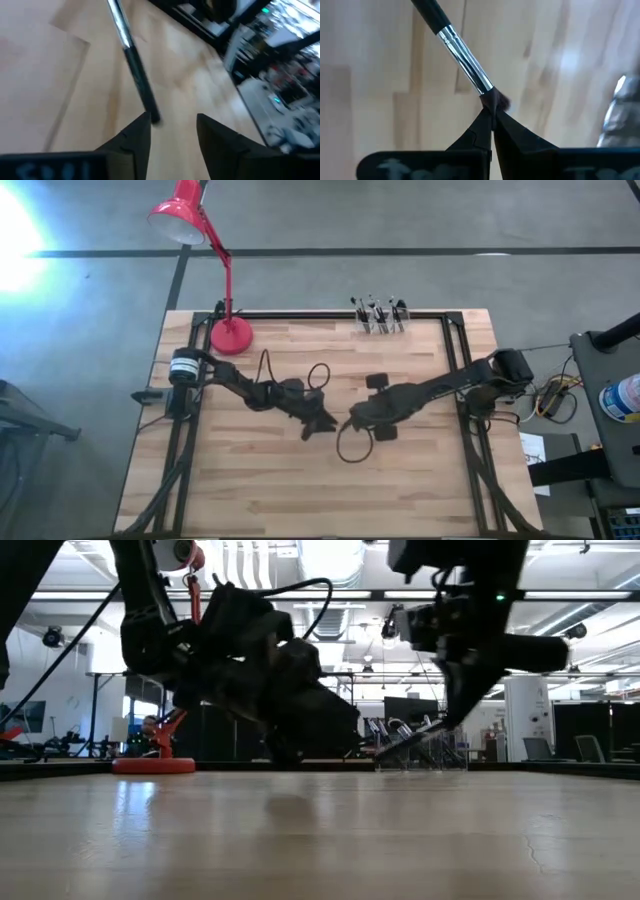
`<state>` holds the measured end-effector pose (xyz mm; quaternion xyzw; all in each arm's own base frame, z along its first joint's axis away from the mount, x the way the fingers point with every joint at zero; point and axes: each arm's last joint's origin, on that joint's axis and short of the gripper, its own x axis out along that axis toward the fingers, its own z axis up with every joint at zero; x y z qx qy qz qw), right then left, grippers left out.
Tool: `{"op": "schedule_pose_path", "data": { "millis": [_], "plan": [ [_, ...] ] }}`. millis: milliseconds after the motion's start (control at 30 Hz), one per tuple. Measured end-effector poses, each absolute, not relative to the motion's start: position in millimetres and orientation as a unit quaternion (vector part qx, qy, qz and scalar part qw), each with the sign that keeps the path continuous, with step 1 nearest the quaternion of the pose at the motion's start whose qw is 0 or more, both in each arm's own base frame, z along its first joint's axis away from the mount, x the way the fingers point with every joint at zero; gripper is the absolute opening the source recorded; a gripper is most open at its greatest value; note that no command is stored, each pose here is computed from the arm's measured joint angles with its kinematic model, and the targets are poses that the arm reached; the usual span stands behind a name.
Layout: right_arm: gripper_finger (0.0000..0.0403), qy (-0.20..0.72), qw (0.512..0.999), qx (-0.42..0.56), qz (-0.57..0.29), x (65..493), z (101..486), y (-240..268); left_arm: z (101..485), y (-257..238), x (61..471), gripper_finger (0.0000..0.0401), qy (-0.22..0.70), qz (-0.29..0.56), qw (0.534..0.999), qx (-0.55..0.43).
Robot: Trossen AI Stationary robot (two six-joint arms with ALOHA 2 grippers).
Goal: Put items in baskets/containers
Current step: Put the powder brush into the transparent organizer
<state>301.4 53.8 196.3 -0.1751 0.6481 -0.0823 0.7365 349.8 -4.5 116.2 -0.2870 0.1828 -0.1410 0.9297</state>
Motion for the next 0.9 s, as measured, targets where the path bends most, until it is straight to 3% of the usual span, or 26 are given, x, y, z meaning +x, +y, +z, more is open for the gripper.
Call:
{"op": "schedule_pose_path", "data": {
  "millis": [667,767,900],
  "plan": [
    [0.0008,0.583,0.777,-0.226,-0.075,320,206,51,118,-5,365,0.0152,0.235,-0.060,0.926,-0.290],
    [0.0008,0.580,0.780,-0.222,-0.074,321,208,52,117,-5,365,0.0123,0.239,-0.054,0.926,-0.287],
    [0.0017,0.579,0.782,-0.218,-0.076,319,211,51,116,-5,364,0.0037,0.237,-0.045,0.931,-0.275]
  ]
}}
